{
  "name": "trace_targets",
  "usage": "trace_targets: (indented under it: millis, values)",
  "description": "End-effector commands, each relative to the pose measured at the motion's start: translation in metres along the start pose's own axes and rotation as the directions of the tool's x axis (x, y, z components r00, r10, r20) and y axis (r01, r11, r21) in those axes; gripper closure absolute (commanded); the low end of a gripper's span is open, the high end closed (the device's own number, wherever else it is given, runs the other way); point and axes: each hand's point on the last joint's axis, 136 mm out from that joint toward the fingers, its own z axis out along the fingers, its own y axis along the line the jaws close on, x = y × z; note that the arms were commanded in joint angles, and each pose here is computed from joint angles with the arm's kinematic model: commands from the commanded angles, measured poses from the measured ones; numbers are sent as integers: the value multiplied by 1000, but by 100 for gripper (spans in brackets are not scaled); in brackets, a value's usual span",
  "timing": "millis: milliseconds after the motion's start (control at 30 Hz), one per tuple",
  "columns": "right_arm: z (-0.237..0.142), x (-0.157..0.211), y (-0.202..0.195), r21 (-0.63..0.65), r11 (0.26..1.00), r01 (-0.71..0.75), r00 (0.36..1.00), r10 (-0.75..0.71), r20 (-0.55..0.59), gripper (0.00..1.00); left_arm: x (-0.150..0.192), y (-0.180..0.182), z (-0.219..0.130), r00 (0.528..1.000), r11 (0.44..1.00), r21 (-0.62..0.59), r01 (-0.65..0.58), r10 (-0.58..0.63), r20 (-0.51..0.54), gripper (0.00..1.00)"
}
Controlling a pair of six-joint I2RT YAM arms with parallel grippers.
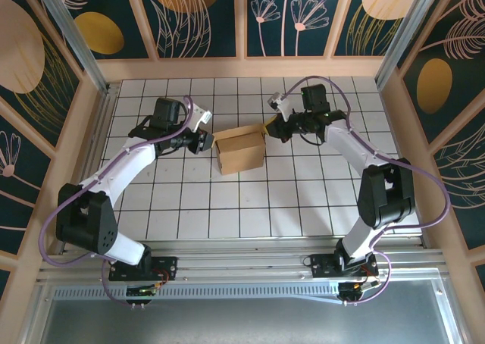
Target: Fold the paper box
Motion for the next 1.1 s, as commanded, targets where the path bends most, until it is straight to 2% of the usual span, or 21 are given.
trace_targets:
  millis: [0, 200, 467, 667, 1067]
  values:
    - [-4, -11, 4, 67, 998, 11, 1000, -11, 11, 93, -13, -8, -3, 1000, 1000, 9, 15, -15, 24, 80]
    - [-8, -20, 12, 111, 994, -3, 998, -3, 56, 94, -16, -17, -3, 998, 998, 29, 51, -52, 38, 85]
    - [-6, -21, 13, 218, 976, -24, 998, 9, 68, 97, -21, -9, 2, 971, 972, -23, 234, -233, 49, 97]
    - [-4, -19, 7, 306, 948, -91, 993, 63, 100, 100, -24, -5, 3, 929, 929, -49, 366, -362, 82, 97]
    - [7, -14, 17, 293, 935, -202, 974, 161, 158, 100, -32, -4, 2, 898, 898, -92, 431, -416, 142, 96]
